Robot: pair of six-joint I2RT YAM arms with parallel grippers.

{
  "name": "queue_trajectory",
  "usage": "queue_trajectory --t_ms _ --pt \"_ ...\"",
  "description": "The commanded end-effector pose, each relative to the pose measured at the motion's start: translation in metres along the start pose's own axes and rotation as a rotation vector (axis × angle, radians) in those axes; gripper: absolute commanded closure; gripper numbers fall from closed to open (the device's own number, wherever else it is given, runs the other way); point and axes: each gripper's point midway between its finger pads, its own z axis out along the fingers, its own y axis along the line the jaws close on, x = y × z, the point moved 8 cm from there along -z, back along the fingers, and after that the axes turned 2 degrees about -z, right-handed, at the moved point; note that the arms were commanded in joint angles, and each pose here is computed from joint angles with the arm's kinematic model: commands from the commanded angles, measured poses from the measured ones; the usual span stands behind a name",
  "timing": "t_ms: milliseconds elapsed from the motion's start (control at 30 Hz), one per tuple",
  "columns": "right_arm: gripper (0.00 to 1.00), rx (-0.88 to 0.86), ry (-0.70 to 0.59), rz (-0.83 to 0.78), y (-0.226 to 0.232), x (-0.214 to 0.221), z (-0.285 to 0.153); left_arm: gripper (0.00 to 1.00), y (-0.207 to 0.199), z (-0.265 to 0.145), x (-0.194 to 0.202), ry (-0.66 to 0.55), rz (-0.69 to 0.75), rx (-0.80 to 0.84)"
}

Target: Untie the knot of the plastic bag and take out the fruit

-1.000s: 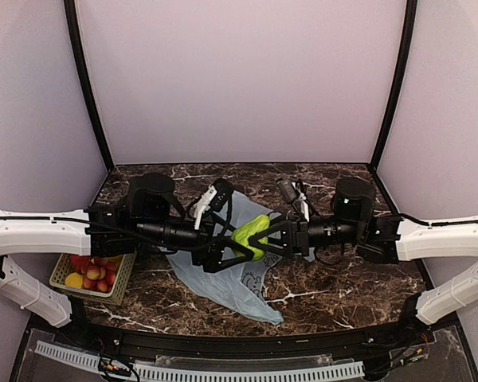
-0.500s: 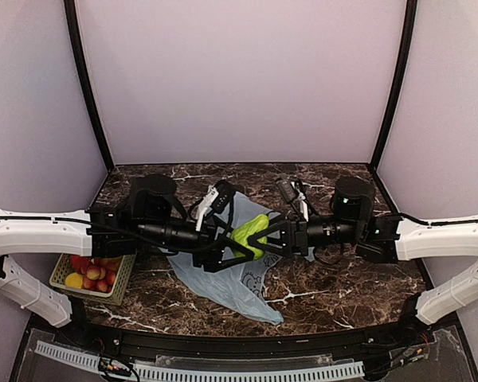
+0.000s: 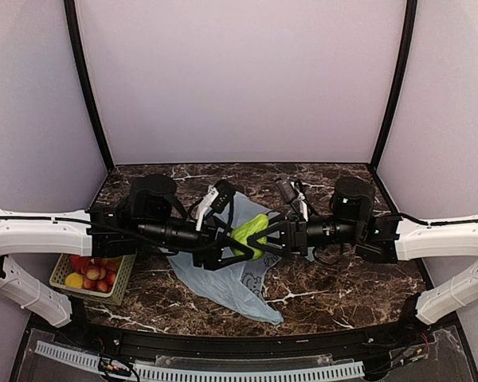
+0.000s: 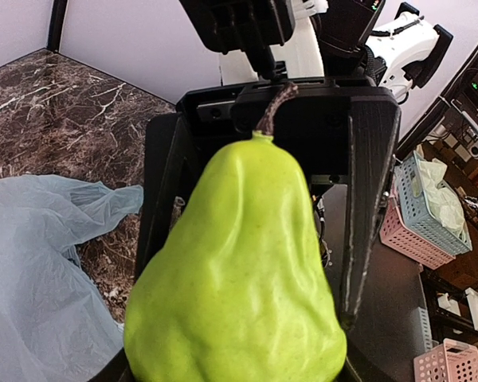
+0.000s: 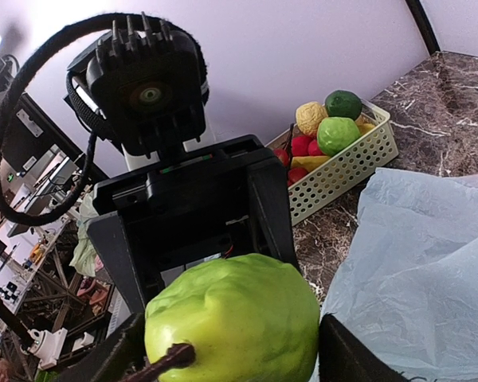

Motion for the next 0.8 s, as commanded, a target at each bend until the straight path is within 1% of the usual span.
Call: queue_trajectory --t_ms 0,67,200,300,333,467,533,567,600,633,667,700,733,767 --pt "0.22 -0.024 -0.024 -0.033 0.008 -0.007 0.001 0.61 -0.003 -0.002 -0.009 -0.034 0.011 -0.013" --pt "0.14 -0.024 -0.03 -0.036 0.009 -0.009 0.0 0.62 -0.003 -0.002 -0.008 -0.035 0.012 -0.017" --pt "0.02 0.015 -0.056 -0.039 0.01 -0.011 -0.005 0.64 -0.002 -0.003 -0.008 -0.033 0.011 -0.02" --pt "0.01 0.076 -0.104 -0.044 0.01 -0.014 -0.014 0.64 -0.002 -0.005 -0.007 -0.025 0.01 -0.034" --pt "0.01 0.107 -0.125 -0.04 0.008 -0.015 -0.018 0.65 0.001 -0.007 -0.004 -0.022 0.008 -0.063" --pt "0.01 0.29 -0.172 -0.006 -0.004 -0.015 -0.035 0.65 0.014 -0.031 -0.006 -0.059 -0.008 -0.156" --pt "0.01 0.374 -0.177 0.004 -0.01 -0.014 -0.041 0.64 0.032 -0.046 -0.005 -0.058 -0.056 -0.239" --pt "0.01 0.409 -0.178 0.004 -0.012 -0.014 -0.043 0.64 0.039 -0.052 0.0 -0.033 -0.084 -0.278" --pt "0.01 0.436 -0.177 0.005 -0.013 -0.013 -0.045 0.64 0.051 -0.064 -0.002 -0.044 -0.107 -0.329" --pt "0.01 0.458 -0.173 0.005 -0.015 -0.013 -0.046 0.64 0.06 -0.072 0.005 -0.007 -0.138 -0.389" --pt "0.01 0.474 -0.175 0.003 -0.015 -0.014 -0.047 0.64 0.07 -0.085 0.001 -0.02 -0.151 -0.445" --pt "0.01 0.489 -0.174 0.002 -0.015 -0.015 -0.049 0.64 0.077 -0.095 0.006 0.008 -0.178 -0.508" --pt "0.01 0.505 -0.174 0.002 -0.015 -0.015 -0.05 0.64 0.087 -0.111 0.004 -0.012 -0.197 -0.568" --pt "0.01 0.528 -0.177 0.005 -0.017 -0.015 -0.052 0.64 0.092 -0.122 0.01 0.012 -0.226 -0.623"
